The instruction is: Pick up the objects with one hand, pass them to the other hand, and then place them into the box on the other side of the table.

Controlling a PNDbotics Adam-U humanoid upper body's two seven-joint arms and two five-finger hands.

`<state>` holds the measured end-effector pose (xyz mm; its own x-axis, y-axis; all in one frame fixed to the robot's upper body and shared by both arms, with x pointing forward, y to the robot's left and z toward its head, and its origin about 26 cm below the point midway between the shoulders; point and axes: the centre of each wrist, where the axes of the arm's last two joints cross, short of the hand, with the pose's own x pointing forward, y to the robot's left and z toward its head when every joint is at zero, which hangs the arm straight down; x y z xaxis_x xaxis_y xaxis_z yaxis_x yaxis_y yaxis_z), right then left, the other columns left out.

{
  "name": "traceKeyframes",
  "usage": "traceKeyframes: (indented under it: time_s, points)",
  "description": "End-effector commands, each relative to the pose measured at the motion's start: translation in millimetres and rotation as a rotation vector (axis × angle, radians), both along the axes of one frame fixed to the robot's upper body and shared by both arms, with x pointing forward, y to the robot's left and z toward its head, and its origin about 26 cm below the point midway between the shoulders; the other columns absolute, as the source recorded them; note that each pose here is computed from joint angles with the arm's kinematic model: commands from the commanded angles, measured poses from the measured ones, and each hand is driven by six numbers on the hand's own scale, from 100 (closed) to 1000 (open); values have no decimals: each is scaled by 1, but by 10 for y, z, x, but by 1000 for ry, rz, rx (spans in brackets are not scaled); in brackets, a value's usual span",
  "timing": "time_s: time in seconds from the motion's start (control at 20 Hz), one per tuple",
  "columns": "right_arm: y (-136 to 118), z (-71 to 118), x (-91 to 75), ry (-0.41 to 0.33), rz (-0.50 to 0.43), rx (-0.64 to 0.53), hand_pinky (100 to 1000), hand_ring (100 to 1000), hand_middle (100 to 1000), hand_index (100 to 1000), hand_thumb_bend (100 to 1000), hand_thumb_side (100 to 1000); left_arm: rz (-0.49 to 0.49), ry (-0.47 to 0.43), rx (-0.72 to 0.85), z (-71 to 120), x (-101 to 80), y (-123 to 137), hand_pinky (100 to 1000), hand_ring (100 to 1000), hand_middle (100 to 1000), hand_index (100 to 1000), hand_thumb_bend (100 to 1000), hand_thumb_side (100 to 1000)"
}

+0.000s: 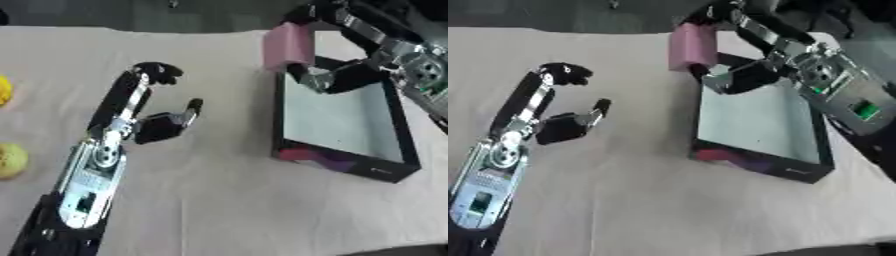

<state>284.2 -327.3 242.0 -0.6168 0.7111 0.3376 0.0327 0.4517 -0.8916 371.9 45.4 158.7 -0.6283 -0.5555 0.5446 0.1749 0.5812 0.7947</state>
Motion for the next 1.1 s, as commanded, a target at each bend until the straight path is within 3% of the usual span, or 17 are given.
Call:
traceKeyframes:
  time_s: [0.05, 0.65, 1.1]
  points:
    - [-73, 106, -34, -40, -58, -42, 865, 892, 521, 619, 207, 100, 14, -23, -10, 57, 17, 43, 823, 728, 615, 759, 365, 356]
    - [-524, -196, 102, 28, -289, -64, 860, 907, 531, 622, 207, 100, 23, -28, -25, 55, 13, 89, 824, 729, 615, 760, 371, 354]
    - [-726, -453, 152, 53, -354, -142, 857, 940, 547, 613, 264, 100, 21, -21, -27, 32, 11, 84, 825, 729, 615, 761, 371, 361]
